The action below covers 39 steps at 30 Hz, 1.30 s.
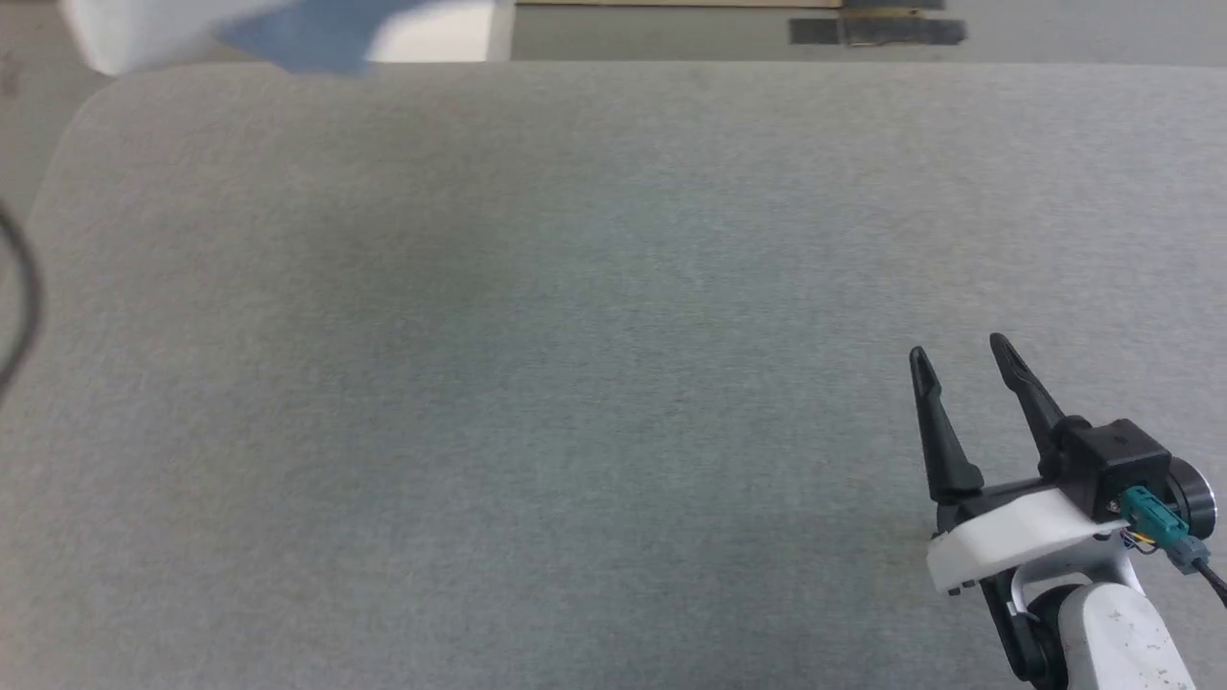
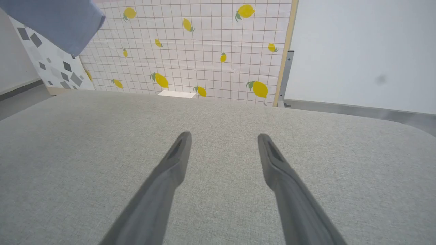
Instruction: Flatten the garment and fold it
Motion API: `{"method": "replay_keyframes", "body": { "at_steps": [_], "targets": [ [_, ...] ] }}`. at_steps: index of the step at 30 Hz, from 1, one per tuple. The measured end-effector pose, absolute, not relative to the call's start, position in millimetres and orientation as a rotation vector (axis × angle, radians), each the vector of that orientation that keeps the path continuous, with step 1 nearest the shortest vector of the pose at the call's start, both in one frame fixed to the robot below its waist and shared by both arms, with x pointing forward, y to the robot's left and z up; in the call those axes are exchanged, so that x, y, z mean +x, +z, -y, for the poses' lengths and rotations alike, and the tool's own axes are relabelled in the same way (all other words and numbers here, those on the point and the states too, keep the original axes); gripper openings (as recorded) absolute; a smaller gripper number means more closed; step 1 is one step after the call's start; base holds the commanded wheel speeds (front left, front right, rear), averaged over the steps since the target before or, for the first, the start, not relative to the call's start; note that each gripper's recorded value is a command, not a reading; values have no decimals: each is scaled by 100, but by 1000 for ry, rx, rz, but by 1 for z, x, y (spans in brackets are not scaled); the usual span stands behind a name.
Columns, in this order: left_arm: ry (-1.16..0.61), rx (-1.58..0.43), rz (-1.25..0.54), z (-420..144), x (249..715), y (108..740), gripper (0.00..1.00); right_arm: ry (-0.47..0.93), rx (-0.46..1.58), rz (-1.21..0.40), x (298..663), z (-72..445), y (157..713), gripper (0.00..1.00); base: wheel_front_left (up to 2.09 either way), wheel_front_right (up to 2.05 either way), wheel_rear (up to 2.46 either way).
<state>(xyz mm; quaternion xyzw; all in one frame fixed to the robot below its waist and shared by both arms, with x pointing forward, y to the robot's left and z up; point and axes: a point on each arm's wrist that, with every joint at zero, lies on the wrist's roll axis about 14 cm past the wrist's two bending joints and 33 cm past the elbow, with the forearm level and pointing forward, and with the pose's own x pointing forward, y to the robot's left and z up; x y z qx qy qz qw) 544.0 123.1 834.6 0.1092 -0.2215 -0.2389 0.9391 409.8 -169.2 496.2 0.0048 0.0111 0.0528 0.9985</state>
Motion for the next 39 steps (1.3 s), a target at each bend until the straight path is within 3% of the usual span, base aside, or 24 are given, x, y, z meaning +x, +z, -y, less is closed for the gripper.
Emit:
{"method": "replay_keyframes", "body": {
  "at_steps": [5,9,16,17,18,23,29,39],
  "targets": [
    [-680,116,349,-35,532,795,0,39,10,0,398,192,503,100,0,0,0],
    [-831,22,119,34,509,705,0,-19,2,10,388,212,506,100,0,0,0],
    [-1035,-83,-242,127,427,564,0,-128,-6,20,371,247,508,100,0,0,0],
    [-1061,-80,-280,136,415,549,33,-139,-5,19,370,251,508,100,0,0,0],
    [-1083,-76,-303,143,406,538,100,-146,-6,19,369,253,508,100,0,0,0],
    [-1150,-84,-387,161,381,504,100,-177,-6,-11,364,262,497,100,0,0,0],
    [-1077,-132,-289,148,407,523,100,-172,0,-27,363,260,491,100,0,0,0],
    [-734,-62,44,36,485,604,100,-99,1,-5,375,238,504,100,0,0,0]
  ]
}}
